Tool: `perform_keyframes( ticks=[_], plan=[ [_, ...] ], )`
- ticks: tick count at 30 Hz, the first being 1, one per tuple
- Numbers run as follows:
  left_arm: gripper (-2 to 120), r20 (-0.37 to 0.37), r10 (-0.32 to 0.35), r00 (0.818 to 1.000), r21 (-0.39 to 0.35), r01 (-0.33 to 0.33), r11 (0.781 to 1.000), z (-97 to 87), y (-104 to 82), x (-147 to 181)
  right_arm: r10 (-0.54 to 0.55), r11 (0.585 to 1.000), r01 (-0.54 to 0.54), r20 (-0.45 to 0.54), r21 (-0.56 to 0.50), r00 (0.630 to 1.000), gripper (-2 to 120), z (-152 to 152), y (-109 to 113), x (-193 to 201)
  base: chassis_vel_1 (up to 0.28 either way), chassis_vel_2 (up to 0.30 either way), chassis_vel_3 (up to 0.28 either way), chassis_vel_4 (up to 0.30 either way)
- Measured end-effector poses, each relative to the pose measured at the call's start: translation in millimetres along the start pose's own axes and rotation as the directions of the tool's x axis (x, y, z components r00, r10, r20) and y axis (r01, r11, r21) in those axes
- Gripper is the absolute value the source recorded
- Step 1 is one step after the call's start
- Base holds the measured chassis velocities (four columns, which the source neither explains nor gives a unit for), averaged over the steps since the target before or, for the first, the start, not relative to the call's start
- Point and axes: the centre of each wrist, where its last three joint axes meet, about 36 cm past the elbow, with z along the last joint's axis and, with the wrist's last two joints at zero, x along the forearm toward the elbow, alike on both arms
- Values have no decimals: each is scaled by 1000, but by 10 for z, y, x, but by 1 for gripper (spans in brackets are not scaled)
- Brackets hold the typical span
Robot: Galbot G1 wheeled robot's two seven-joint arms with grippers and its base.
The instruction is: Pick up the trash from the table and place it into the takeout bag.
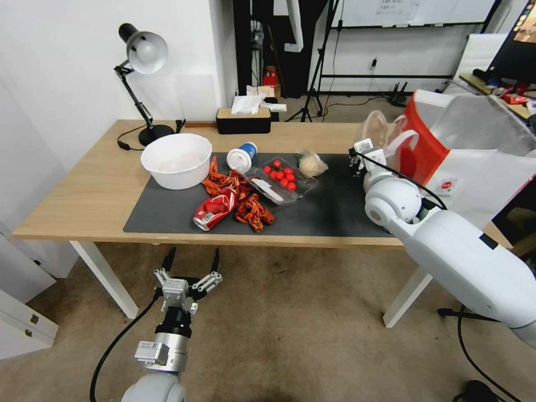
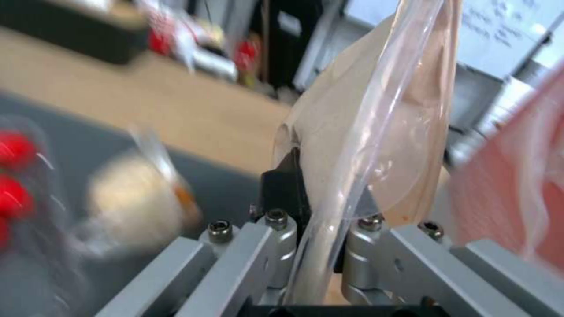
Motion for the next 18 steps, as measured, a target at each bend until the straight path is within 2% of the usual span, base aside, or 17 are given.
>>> perform_keyframes(
  ticks=[2, 3, 5, 6, 9, 10, 11, 13, 15, 17, 18],
  plan=[
    [100, 0, -1, 1000, 0, 1, 1000, -1, -4, 3, -55, 997, 60, 91, -54, 994, 3, 8, -21, 30, 0, 0, 0, 0],
    [100, 0, -1, 1000, 0, 1, 1000, -1, -4, 3, -55, 997, 60, 91, -54, 994, 3, 8, -21, 30, 0, 0, 0, 0],
    [100, 2, -2, 1000, 1, 2, 1000, -1, -8, 1, -131, 984, 151, 193, -94, 972, 3, 20, -51, 56, 0, 0, 0, 0],
    [100, 2, -2, 1000, 1, 2, 1000, -1, -8, 1, -131, 984, 151, 193, -94, 972, 3, 20, -51, 56, 0, 0, 0, 0],
    [100, 3, -3, 1000, -1, 3, 1000, -4, -3, 0, -211, 955, 268, 345, -126, 915, 3, -47, -141, 115, 0, 0, 0, 0],
    [100, 3, -3, 1000, -1, 3, 1000, -4, -3, 0, -211, 955, 268, 345, -126, 915, 3, -47, -141, 115, 0, 0, 0, 0],
    [100, 3, -4, 1000, -2, 4, 1000, -5, 3, 2, -226, 945, 300, 403, -133, 887, 3, -92, -173, 151, 0, 0, 0, 0],
    [100, 3, -4, 1000, -3, 4, 1000, -5, 5, 2, -227, 941, 311, 431, -134, 873, 3, -136, -204, 178, 0, 0, 0, 0],
    [100, 4, -6, 1000, -4, 6, 1000, -10, 9, 1, -182, 940, 304, 528, -153, 830, 3, -311, -325, 295, 0, 0, 0, 0],
    [100, 6, -6, 1000, -3, 6, 1000, -14, 8, 0, -157, 944, 287, 544, -163, 824, 3, -368, -371, 347, 0, 0, 0, 0],
    [100, 7, -7, 1000, -3, 7, 1000, -18, 6, -2, -103, 951, 248, 564, -186, 819, 3, -450, -460, 443, 0, 0, 0, 0]
  ],
)
